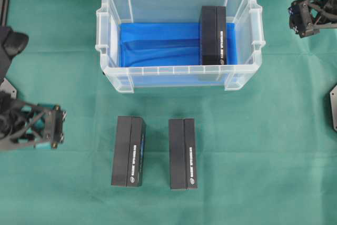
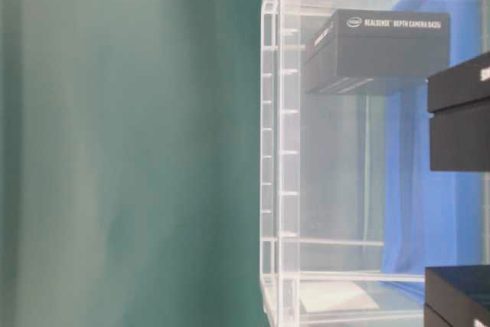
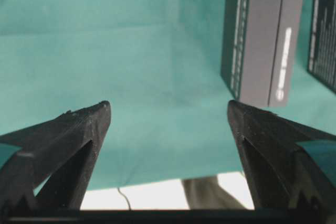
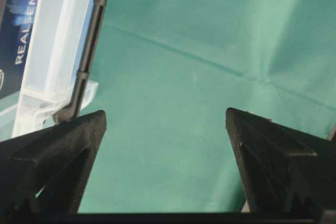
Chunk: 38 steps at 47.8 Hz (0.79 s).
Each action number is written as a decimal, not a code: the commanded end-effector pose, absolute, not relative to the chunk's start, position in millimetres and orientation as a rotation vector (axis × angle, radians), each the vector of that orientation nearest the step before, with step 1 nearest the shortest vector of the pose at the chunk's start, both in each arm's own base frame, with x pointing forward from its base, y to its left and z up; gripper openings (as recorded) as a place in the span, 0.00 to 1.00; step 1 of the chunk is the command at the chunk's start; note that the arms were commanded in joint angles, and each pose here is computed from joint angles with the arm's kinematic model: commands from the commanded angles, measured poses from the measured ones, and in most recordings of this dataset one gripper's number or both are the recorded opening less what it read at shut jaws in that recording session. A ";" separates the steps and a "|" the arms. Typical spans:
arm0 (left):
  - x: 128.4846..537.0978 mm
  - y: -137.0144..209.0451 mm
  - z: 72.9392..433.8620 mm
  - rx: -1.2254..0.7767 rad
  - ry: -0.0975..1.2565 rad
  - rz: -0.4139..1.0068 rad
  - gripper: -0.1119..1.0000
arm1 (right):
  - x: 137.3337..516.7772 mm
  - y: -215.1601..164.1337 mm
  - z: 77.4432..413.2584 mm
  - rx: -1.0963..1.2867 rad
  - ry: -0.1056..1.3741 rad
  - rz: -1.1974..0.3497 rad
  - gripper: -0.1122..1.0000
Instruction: Take out the box from the case.
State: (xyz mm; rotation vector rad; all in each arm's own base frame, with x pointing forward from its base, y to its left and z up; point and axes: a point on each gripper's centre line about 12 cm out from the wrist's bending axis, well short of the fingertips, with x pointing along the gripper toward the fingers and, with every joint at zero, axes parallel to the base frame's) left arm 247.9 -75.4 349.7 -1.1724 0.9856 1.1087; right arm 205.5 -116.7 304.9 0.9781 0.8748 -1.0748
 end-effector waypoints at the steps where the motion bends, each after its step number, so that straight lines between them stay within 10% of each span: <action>1: 247.0 -60.0 356.2 -1.185 0.961 1.112 0.95 | 206.4 -117.0 311.3 0.982 0.853 -1.067 0.94; 38: 213.3 90.9 353.7 -1.108 0.945 1.261 0.95 | 203.9 -116.0 309.8 1.004 0.868 -1.095 0.94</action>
